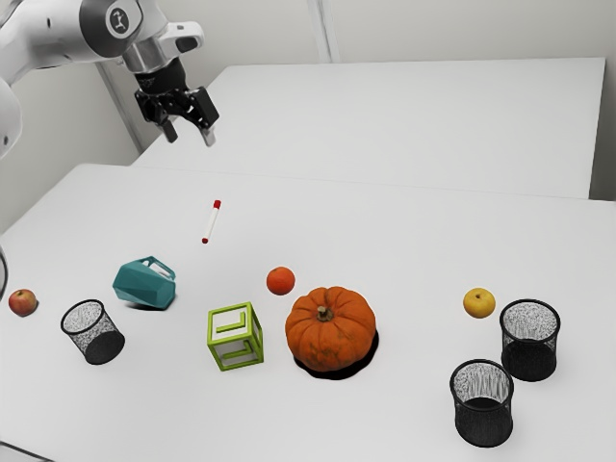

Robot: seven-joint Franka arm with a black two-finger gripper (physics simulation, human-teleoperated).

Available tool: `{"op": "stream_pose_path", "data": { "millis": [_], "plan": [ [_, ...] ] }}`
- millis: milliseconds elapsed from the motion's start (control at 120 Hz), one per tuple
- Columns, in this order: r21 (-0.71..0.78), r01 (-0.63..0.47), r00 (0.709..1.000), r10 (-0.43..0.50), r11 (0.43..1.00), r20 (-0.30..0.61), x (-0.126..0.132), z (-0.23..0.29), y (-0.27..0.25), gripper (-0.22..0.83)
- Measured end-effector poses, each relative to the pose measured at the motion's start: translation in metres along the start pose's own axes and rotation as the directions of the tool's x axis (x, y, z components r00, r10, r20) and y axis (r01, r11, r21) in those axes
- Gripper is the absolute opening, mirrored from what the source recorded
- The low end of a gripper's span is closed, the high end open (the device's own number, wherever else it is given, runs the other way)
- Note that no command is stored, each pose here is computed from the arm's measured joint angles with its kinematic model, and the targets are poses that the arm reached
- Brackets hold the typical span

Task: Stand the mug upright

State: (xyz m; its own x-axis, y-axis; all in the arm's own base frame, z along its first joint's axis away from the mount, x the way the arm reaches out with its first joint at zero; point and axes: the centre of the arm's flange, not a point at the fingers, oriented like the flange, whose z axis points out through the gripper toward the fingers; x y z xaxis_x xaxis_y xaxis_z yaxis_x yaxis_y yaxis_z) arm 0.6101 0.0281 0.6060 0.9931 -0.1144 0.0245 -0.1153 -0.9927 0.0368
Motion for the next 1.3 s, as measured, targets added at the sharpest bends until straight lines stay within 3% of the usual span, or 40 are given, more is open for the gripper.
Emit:
{"op": "stream_pose_path", "data": {
  "millis": [383, 642, 842, 1017, 1300],
  "plan": [
    [-0.040, 0.002, 1.000, -0.001, 0.999, 0.010, -0.013, -0.007, 0.002, 0.61],
    [-0.214, 0.214, 0.977, -0.213, 0.953, 0.027, -0.081, -0.025, -0.133, 0.61],
    [-0.396, 0.296, 0.954, -0.292, 0.869, 0.072, -0.131, 0.027, -0.242, 0.62],
    [-0.538, 0.282, 0.957, -0.269, 0.794, 0.106, -0.137, 0.110, -0.297, 0.62],
    [-0.652, 0.220, 0.972, -0.216, 0.726, 0.088, -0.140, 0.213, -0.331, 0.61]
  ]
}}
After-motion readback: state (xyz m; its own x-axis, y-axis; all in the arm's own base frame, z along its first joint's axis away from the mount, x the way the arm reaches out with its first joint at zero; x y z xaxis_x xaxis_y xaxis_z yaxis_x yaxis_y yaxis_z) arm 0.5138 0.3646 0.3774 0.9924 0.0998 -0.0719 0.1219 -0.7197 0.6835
